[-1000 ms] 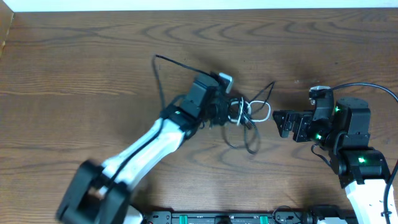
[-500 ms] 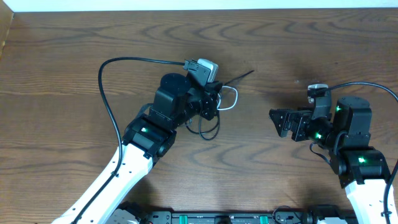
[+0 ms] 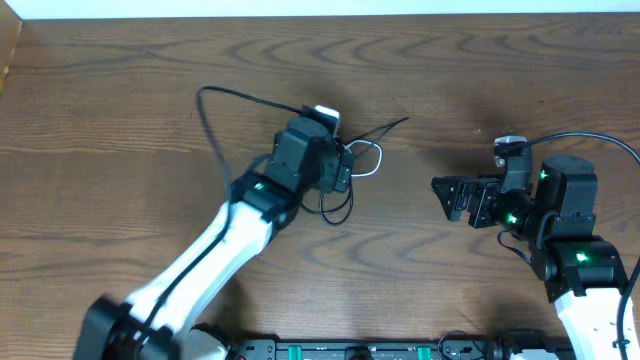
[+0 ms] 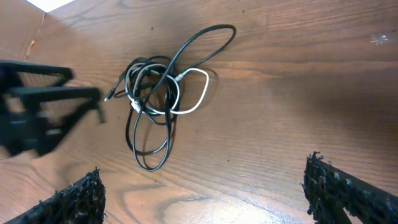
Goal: Untangle cables
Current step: 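Grasp the cable bundle with the left gripper and lift it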
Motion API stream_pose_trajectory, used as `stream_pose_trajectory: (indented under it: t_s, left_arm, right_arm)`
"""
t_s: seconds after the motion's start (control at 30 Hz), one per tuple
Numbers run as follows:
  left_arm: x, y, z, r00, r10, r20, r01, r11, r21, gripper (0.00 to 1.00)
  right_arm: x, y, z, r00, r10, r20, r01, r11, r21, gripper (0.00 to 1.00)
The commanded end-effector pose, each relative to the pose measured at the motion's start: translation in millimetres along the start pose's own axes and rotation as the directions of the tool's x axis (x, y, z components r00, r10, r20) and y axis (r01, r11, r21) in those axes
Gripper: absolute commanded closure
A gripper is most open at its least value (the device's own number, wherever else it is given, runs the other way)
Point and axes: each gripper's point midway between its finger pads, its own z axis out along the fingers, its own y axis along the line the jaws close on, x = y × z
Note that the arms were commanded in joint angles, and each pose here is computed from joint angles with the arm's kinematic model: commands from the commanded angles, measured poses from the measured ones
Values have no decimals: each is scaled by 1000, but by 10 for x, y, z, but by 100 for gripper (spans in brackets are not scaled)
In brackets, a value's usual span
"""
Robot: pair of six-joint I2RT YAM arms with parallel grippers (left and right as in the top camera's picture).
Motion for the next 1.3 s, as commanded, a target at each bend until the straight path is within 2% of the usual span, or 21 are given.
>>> stream_pose_trajectory:
  t_s: [0.0, 0.3, 0.63, 0.93, 1.1, 1.13, 1.2, 1.23, 1.27]
  left_arm:
    - [-12, 160, 206, 1000, 31, -7, -31, 995, -95, 3]
    - [104, 346, 578, 999, 35, -21, -38, 977, -212, 2]
    - [306, 405, 762, 996, 27, -81, -45, 974, -223, 2]
    - [634, 204, 882, 980, 30, -198, -49, 994, -96, 2]
    - [689, 195, 911, 976, 31, -215, -52, 995, -91, 3]
    - [689, 195, 911, 976, 31, -214, -52, 995, -91, 6]
    - [690, 195, 911, 976, 31, -215, -52, 995, -91, 20]
    - [691, 195, 911, 976, 31, -215, -52, 995, -91, 30]
    - [690, 195, 911, 976, 31, -215, -52, 995, -91, 47]
  right_arm:
    - [-60, 33, -30, 1000, 5, 13, -5, 1000, -9, 1]
    - [-50, 32, -30, 1000, 6, 9, -6, 1000, -9, 1]
    - [-51, 30, -30, 1000, 6, 9, -6, 1000, -8, 1]
    - [-42, 27, -29, 1000, 8, 6, -8, 1000, -7, 1]
    - [-39, 27, -28, 1000, 8, 5, -8, 1000, -7, 1]
    - [-39, 27, -28, 1000, 8, 5, -8, 1000, -7, 1]
    - [-39, 26, -28, 1000, 8, 5, -8, 1000, -7, 1]
    - [-39, 25, -28, 1000, 8, 5, -8, 1000, -7, 1]
    - [-38, 21, -27, 1000, 8, 5, -8, 1000, -4, 1]
